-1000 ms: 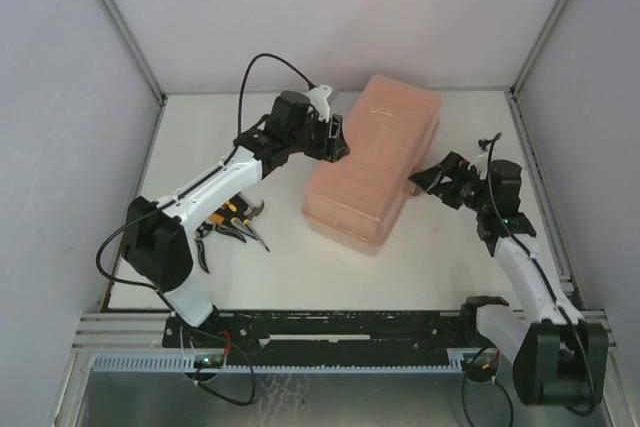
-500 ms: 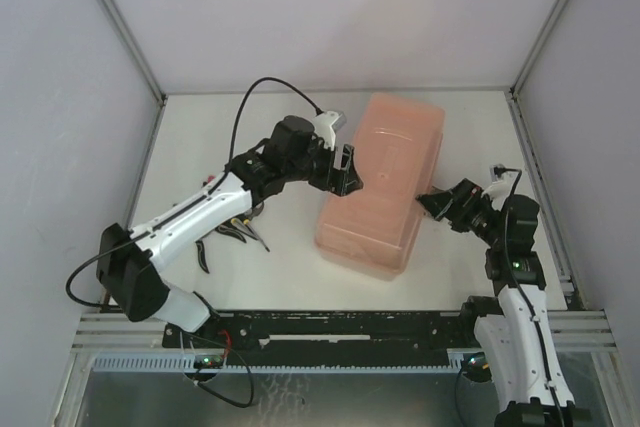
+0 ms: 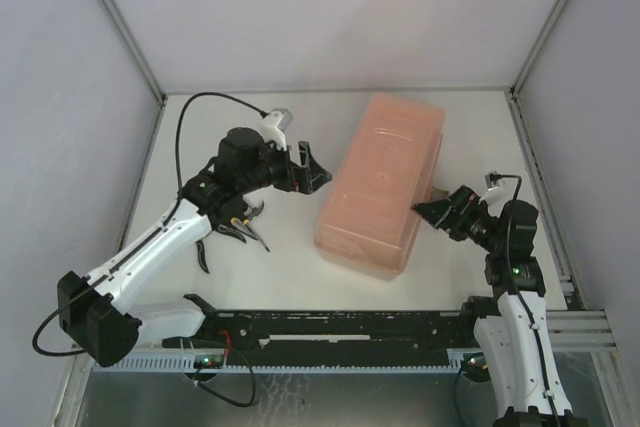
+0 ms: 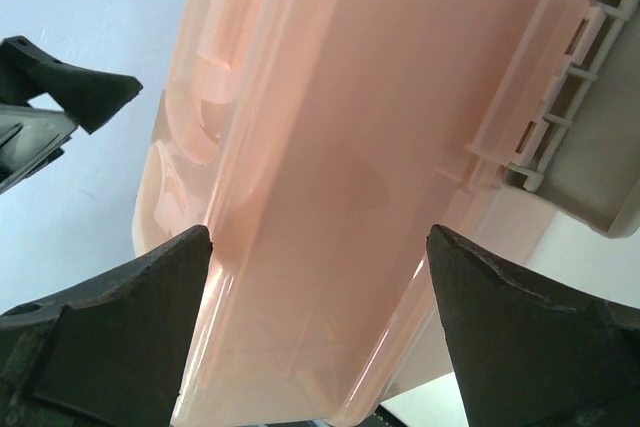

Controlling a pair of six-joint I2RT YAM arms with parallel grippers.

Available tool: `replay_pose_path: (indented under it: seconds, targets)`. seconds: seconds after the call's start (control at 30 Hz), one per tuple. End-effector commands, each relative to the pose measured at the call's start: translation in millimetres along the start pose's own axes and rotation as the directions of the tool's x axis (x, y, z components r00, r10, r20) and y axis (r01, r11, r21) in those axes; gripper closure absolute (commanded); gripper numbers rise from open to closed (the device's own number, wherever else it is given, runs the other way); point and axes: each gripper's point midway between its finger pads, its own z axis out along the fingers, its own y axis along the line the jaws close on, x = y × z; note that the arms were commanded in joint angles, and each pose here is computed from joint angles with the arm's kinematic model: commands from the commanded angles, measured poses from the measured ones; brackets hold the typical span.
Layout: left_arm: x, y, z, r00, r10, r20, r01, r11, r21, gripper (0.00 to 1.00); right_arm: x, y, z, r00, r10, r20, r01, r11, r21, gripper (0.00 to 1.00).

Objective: Pack the tool kit
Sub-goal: Open the toolbox at the center of the board.

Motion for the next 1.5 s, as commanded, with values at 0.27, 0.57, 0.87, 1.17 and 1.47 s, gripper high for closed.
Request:
replay_pose_path:
  seconds: [0.27,0.57,0.87,1.17,1.47]
  targets:
    - [15,28,21,0.959,-0.281,-0.018,0.28,0.942,0.187,0.06,14,-23,-2,0.991,0.132,0.013,-0.133,0.986,0.1,0.14]
    - [15,18,29,0.943,-0.33,-0.046,0.33,0.906,0.265,0.18,40,-26,1,0.982,0.188,-0.036,-0.188,0.982,-0.004,0.11]
    - [1,1,14,0.959,-0.282,-0.012,0.271,0.906,0.326,0.14,41,-24,8,0.969,0.244,-0.028,-0.246,0.963,-0.114,0.02]
    - [14,-13,23,0.979,-0.182,-0.092,0.202,0.928,0.312,0.15,30,-4,19,0.972,0.189,-0.143,-0.217,0.952,-0.215,0.01]
    - [21,-15,28,0.984,-0.129,-0.126,0.16,0.947,0.277,0.14,17,-28,16,0.979,0.186,-0.081,-0.192,0.978,-0.078,0.0]
